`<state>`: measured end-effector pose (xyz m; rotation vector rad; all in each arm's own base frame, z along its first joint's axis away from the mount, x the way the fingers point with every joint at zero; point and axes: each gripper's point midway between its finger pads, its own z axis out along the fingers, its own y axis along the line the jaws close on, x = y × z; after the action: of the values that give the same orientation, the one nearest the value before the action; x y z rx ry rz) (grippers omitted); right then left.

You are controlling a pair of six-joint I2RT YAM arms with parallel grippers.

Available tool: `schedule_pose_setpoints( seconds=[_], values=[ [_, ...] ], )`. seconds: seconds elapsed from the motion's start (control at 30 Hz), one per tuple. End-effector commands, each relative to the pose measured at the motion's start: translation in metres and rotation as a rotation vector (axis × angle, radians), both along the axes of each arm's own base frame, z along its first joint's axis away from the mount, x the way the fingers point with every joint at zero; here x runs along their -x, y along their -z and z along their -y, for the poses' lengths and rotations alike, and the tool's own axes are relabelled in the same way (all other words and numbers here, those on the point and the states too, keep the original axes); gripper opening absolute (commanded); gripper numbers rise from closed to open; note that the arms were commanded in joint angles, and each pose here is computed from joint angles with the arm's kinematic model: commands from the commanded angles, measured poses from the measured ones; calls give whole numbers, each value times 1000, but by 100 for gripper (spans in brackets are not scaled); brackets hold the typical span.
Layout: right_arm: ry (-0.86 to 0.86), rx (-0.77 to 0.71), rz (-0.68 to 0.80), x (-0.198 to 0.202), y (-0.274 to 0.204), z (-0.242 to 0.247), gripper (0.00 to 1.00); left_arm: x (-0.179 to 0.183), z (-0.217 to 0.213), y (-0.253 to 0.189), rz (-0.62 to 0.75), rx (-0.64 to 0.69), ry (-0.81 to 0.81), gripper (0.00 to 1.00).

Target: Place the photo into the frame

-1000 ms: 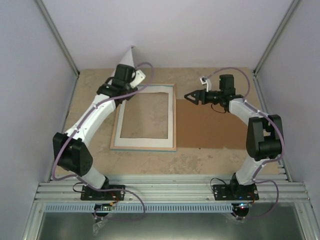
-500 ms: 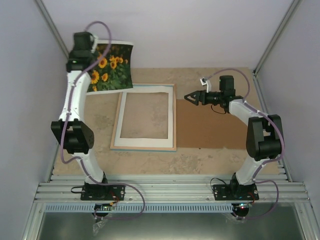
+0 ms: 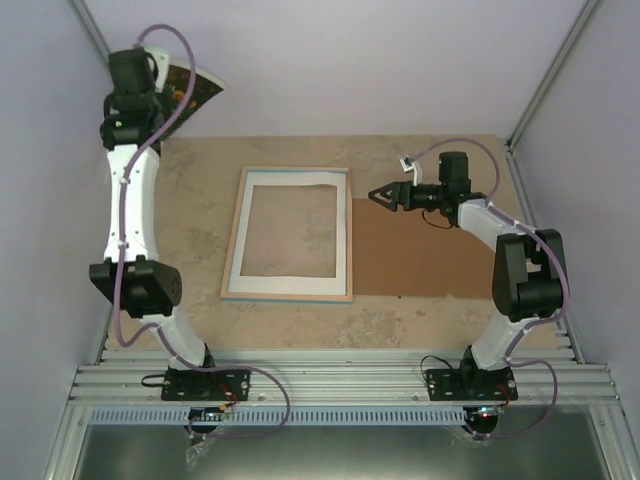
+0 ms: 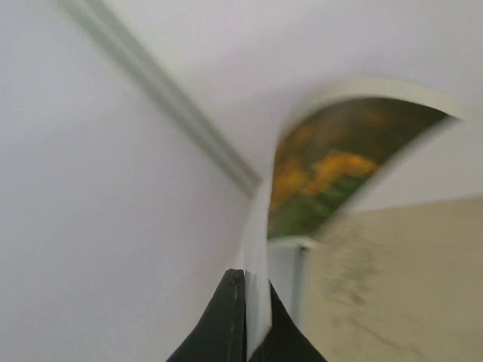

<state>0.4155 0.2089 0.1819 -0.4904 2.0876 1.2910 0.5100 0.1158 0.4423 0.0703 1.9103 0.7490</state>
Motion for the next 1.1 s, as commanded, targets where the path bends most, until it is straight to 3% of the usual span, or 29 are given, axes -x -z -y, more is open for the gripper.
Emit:
schedule_pose_setpoints(
  seconds=[0.0,0.1,0.27,0.47,0.77,1.07],
  values=[
    [-7,-39,11,4,-8,1,86,13,105,58,-171,55,382,0],
    [-3,-58,-12,7,-5,1,86,28,168,121,-315,58,522,0],
    [41,-96,-149,8,12,0,87,48,230,209,-506,183,613,0],
    [111,-105,-346,8,42,-6,86,77,275,264,-669,405,726,0],
    [18,-92,-426,16,52,-58,82,127,318,289,-759,557,898,0],
    [-22,-107,-545,7,74,-102,77,154,331,308,-806,603,958,0]
  ],
)
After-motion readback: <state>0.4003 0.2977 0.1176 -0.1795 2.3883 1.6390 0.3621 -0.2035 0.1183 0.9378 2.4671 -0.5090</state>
